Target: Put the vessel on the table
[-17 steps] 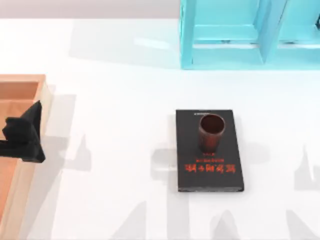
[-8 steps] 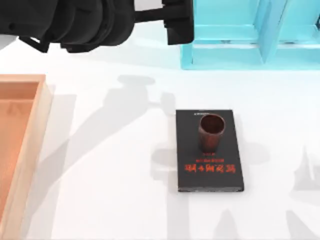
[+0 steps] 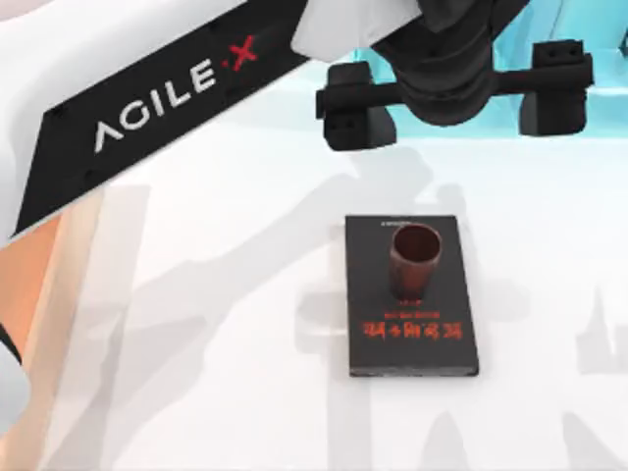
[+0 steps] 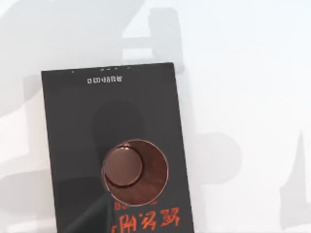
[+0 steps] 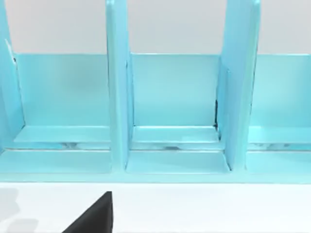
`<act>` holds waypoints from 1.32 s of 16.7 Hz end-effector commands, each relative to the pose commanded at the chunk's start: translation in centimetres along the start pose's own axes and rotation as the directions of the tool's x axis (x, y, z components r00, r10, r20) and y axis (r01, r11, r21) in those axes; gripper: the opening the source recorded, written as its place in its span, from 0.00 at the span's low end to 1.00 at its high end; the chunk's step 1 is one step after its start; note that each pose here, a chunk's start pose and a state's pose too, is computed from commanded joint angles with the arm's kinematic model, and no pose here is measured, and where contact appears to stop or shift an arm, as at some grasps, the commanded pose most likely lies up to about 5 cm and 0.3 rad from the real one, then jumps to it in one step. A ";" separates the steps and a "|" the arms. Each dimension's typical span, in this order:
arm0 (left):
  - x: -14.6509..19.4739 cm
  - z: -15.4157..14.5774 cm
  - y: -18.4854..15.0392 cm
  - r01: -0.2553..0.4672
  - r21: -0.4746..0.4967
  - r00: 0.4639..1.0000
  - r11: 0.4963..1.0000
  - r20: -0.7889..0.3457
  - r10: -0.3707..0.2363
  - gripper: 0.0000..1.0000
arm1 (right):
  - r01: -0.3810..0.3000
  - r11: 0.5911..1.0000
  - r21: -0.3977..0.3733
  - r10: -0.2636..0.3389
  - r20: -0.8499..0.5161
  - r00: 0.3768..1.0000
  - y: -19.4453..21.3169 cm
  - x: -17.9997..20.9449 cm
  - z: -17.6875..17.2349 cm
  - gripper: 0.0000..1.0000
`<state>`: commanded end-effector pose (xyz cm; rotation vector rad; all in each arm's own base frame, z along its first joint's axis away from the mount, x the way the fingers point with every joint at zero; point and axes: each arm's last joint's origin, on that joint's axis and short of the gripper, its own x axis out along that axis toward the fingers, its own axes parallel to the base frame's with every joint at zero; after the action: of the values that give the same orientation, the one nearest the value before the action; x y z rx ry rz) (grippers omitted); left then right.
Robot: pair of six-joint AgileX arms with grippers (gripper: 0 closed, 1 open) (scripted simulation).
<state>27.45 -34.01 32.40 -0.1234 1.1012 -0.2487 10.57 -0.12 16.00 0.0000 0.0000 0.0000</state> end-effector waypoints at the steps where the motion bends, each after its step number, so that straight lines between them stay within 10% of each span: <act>1: 1.2 -0.4 -0.8 -0.039 -0.004 0.999 0.999 -0.032 0.039 1.00 | 0.000 1.000 0.000 0.000 0.000 1.000 0.0 0.0 0.0 1.00; 8: 6.9 -2.4 -3.1 -0.242 -0.006 0.958 0.970 -0.161 0.238 1.00 | 0.000 1.000 0.000 0.000 0.000 1.000 0.0 0.0 0.0 1.00; 22: 13.7 -3.3 -1.7 -0.246 -0.008 0.957 0.969 -0.161 0.241 1.00 | 0.000 1.000 0.000 0.000 0.000 1.000 0.0 0.0 0.0 1.00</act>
<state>30.10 -39.13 19.44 0.0086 1.2667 -0.0216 10.57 -0.12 16.00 0.0000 0.0000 0.0000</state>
